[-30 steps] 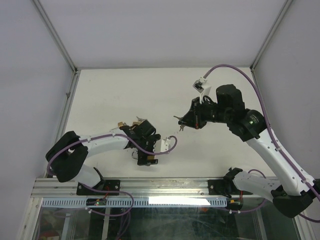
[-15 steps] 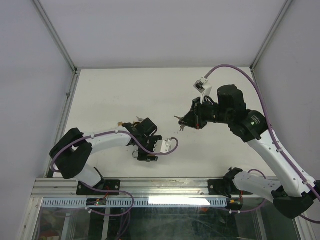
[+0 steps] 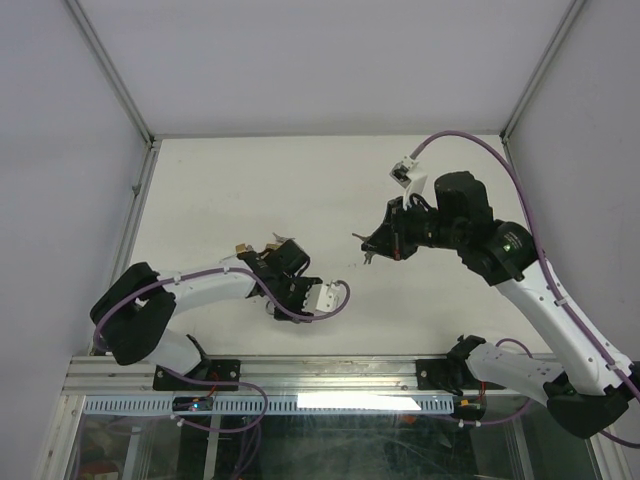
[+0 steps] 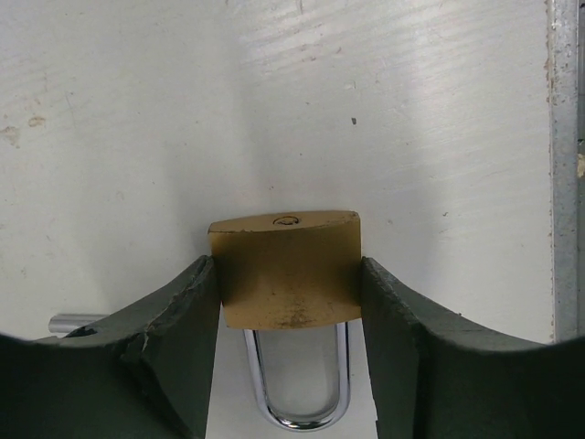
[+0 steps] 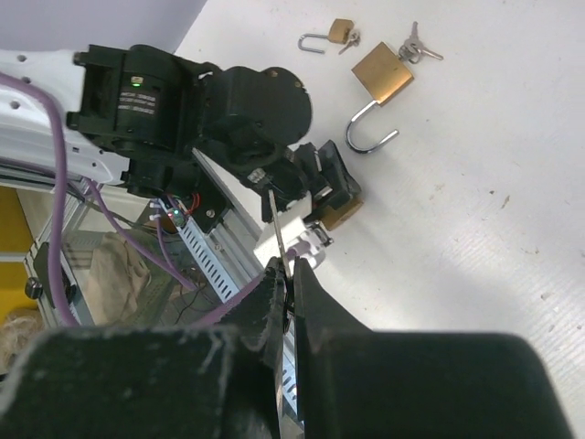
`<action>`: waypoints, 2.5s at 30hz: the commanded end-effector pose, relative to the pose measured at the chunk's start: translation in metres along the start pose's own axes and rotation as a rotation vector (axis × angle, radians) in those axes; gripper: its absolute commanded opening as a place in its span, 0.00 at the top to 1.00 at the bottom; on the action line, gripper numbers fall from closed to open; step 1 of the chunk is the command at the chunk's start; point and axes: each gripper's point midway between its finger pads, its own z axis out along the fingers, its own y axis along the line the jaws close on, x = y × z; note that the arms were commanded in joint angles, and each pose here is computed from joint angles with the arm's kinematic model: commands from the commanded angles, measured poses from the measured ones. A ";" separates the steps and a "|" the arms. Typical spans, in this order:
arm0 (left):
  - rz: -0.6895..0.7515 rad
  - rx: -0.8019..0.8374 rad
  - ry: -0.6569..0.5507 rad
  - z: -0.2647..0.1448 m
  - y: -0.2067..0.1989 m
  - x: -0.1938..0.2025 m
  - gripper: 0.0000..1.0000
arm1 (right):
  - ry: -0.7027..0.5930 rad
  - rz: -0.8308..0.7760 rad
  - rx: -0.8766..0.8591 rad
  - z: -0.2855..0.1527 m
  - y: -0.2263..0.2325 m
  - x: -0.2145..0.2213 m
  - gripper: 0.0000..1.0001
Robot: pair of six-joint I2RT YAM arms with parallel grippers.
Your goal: Unlock with the key
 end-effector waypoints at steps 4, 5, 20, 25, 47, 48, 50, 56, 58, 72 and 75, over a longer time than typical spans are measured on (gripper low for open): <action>0.135 -0.320 -0.221 -0.062 0.038 -0.051 1.00 | 0.042 0.058 0.089 -0.007 -0.010 0.008 1.00; 0.166 -0.383 -0.271 -0.077 0.044 -0.065 1.00 | 0.069 0.071 0.091 -0.004 -0.012 0.015 1.00; 0.570 -1.043 -0.525 -0.275 0.089 -0.178 1.00 | 0.056 -0.055 0.059 0.031 0.035 -0.017 1.00; 0.674 -1.056 -0.499 -0.285 0.092 -0.191 1.00 | -0.019 -0.108 0.058 0.023 0.039 -0.024 1.00; 0.732 -1.071 -0.490 -0.292 0.099 -0.204 1.00 | -0.073 -0.185 0.117 0.031 0.028 -0.043 1.00; 0.729 -1.071 -0.493 -0.292 0.099 -0.205 1.00 | -0.072 -0.185 0.119 0.031 0.028 -0.043 1.00; 0.723 -1.071 -0.497 -0.292 0.099 -0.204 1.00 | -0.067 -0.186 0.123 0.032 0.026 -0.042 1.00; 0.719 -1.070 -0.506 -0.293 0.098 -0.206 1.00 | -0.062 -0.189 0.136 0.037 0.023 -0.042 1.00; 0.711 -1.068 -0.507 -0.292 0.098 -0.206 1.00 | -0.064 -0.193 0.148 0.037 0.021 -0.042 1.00; 0.708 -1.058 -0.520 -0.291 0.097 -0.208 1.00 | -0.075 -0.193 0.158 0.042 0.017 -0.043 1.00; 0.709 -1.054 -0.523 -0.290 0.096 -0.208 1.00 | -0.070 -0.191 0.158 0.044 0.016 -0.042 1.00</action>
